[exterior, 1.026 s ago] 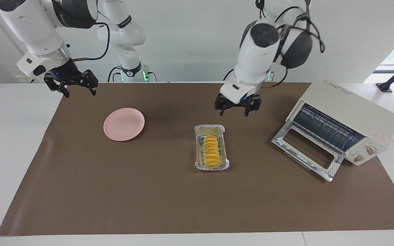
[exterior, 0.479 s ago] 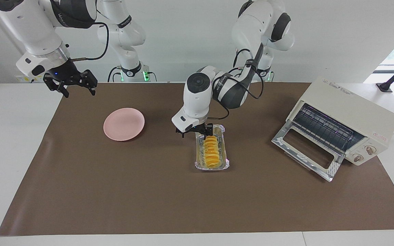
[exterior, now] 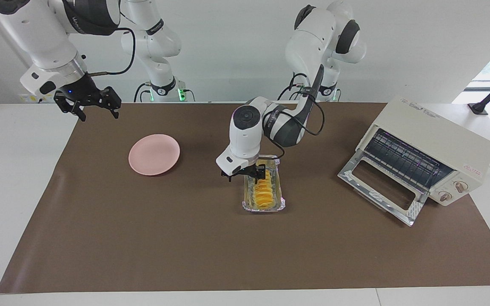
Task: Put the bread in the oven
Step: 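Grasp the foil tray with the left gripper and lift it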
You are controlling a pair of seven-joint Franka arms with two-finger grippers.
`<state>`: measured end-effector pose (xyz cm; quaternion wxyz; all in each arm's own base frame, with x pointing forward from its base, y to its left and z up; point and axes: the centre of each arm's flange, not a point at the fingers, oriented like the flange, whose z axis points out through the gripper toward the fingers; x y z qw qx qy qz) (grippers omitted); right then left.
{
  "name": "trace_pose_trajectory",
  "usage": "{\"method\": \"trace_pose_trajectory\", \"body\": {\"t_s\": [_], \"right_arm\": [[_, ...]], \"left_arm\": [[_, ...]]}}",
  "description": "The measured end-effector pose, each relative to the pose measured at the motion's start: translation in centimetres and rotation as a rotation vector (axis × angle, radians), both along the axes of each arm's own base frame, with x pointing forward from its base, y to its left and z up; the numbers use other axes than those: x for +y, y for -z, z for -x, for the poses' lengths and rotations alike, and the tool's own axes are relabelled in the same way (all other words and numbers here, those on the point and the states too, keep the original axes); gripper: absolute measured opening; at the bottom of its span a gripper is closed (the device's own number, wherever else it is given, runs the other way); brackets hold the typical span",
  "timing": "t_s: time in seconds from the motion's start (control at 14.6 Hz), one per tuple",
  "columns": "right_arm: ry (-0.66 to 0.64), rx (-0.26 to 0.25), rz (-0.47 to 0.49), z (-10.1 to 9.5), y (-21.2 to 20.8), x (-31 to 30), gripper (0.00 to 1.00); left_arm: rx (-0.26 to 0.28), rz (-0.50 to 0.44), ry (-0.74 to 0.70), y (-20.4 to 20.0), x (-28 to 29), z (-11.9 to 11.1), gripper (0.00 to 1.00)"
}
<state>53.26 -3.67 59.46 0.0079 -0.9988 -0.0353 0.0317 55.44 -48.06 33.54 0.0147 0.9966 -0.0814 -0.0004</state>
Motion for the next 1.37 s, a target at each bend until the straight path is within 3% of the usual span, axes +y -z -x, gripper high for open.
{"method": "trace_pose_trajectory", "body": {"t_s": [0.21, 0.75, 1.03, 1.16, 1.37], "right_arm": [[0.0, 0.0, 0.0, 0.0, 0.0, 0.0, 1.0], [0.0, 0.0, 0.0, 0.0, 0.0, 0.0, 1.0], [0.0, 0.0, 0.0, 0.0, 0.0, 0.0, 1.0], [0.0, 0.0, 0.0, 0.0, 0.0, 0.0, 1.0], [0.0, 0.0, 0.0, 0.0, 0.0, 0.0, 1.0]], "left_arm": [[0.006, -0.003, -0.014, 1.4, -0.2, 0.3, 0.96], [0.009, -0.008, -0.052, 2.9, 0.1, 0.7, 0.04], [0.025, -0.031, -0.09, 1.4, 0.6, 0.2, 0.02], [0.043, -0.078, -0.141, -2.2, 2.3, -0.9, 0.02], [-0.019, -0.095, -0.24, -9.5, 7.1, -4.2, 0.02]]}}
